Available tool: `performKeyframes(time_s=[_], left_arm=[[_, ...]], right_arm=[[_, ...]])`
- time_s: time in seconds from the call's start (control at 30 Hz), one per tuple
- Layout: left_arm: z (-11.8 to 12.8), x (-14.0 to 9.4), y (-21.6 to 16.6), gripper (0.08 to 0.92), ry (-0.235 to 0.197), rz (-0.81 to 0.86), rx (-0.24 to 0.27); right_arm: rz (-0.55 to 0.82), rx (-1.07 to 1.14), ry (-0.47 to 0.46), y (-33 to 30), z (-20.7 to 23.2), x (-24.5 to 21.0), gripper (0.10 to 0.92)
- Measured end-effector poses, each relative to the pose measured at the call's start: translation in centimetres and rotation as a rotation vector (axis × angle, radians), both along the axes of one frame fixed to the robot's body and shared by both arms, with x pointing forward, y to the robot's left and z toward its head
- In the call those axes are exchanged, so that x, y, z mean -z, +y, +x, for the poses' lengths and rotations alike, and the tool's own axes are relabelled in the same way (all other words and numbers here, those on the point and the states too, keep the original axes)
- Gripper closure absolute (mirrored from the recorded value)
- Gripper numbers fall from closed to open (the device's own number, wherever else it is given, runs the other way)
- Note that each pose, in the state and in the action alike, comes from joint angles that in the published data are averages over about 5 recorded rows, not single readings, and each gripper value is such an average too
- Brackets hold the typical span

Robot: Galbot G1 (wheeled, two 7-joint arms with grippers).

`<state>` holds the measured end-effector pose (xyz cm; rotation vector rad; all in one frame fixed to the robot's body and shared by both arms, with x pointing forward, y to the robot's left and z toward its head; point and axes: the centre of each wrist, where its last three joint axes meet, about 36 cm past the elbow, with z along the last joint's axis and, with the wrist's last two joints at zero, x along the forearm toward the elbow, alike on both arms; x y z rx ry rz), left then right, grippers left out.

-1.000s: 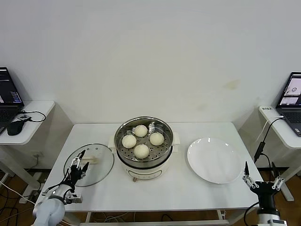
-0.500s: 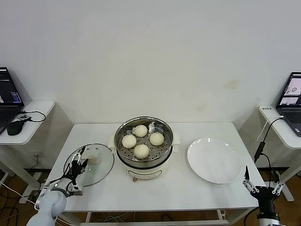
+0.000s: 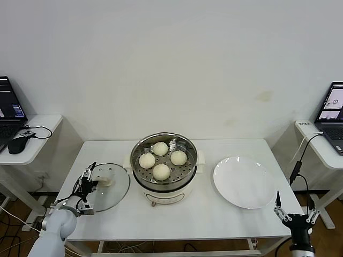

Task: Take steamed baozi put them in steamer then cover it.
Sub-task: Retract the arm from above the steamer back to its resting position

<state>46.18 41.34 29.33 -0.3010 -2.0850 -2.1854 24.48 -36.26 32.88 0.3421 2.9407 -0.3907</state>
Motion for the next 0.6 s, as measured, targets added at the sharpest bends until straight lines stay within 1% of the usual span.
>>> performKeyframes(time_s=[0.13,0.23,0.4,0.6], left_arm=[[0.3,0.3,-0.1,0.179,0.004,-0.007,-0.005],[0.4,0.6,-0.2,0.225,0.007,-0.011,-0.008],[0.4,1.3,-0.3,0.371,0.016,-0.019,-0.014],[0.6,1.7,-0.5,0.545,0.016,-0.031,-0.017]], right_arm=[[0.001,-0.003,0.003,0.1,0.0,0.1,0.200],[0.002,-0.004,0.005,0.1,0.1,0.2,0.200],[0.002,-0.005,0.010,0.1,0.0,0.4,0.200],[0.001,-0.006,0.013,0.0,0.1,0.6,0.199]])
